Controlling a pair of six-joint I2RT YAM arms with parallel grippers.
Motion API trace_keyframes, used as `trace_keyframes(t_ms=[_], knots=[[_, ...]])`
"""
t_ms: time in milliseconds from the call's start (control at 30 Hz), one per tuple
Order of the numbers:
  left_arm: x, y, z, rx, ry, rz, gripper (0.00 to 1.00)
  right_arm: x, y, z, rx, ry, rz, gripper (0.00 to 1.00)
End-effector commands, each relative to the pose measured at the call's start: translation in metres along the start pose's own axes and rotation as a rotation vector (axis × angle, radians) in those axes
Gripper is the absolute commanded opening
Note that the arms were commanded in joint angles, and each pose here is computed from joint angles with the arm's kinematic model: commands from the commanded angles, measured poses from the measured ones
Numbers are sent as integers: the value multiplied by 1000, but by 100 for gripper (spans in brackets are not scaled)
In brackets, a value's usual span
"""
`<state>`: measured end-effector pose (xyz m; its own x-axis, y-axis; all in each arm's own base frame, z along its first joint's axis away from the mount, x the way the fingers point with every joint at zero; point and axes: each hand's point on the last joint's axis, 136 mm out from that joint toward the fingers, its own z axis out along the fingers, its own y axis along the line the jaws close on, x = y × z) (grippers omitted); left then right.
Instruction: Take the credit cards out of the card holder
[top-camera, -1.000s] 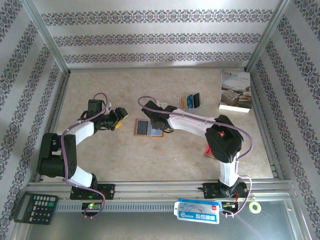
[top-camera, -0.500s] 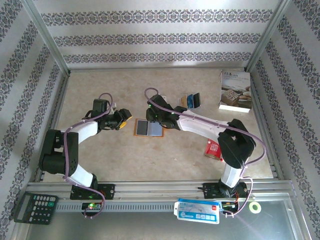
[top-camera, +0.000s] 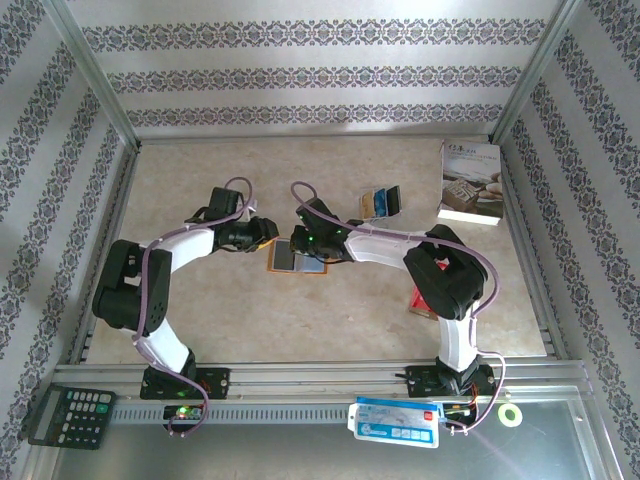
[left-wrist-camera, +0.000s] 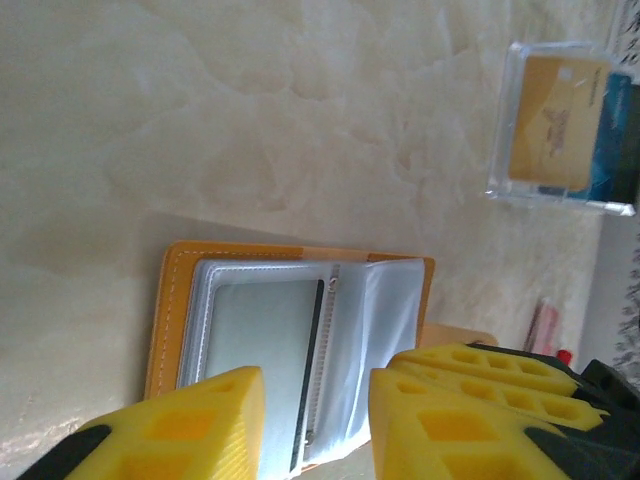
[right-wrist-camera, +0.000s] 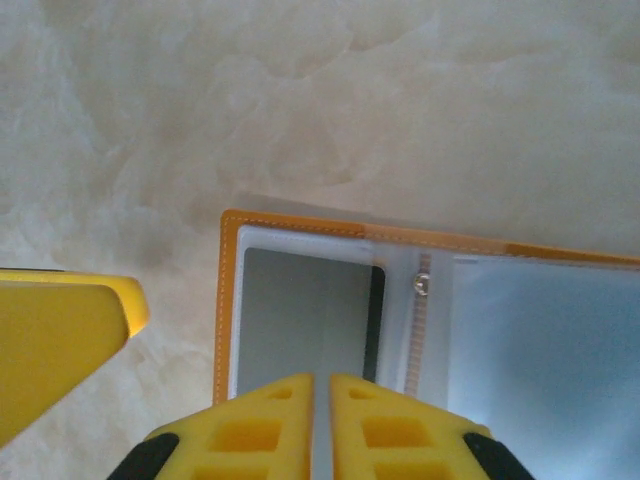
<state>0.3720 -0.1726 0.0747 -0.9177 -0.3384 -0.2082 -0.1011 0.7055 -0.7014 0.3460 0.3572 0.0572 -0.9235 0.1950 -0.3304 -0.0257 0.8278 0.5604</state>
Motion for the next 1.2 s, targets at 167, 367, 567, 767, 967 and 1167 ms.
trace_keyframes(t_ms=[167,367,567,767,967,1167], knots=[[16,17,9,-124,95,80,23,11,-18,13,-15,55,76,10],[20,20,18,-140,124,79,19,14,-23,17,-11,71,90,10],[22,31,21,-184,125,71,18,17,-24,19,-11,82,85,10],[24,43,23,-231,131,57,12,16,-23,20,-19,85,84,11],[27,51,26,-257,143,44,9,18,-24,22,-14,97,92,14],[27,54,26,-270,146,48,8,19,-23,25,-25,110,95,13]])
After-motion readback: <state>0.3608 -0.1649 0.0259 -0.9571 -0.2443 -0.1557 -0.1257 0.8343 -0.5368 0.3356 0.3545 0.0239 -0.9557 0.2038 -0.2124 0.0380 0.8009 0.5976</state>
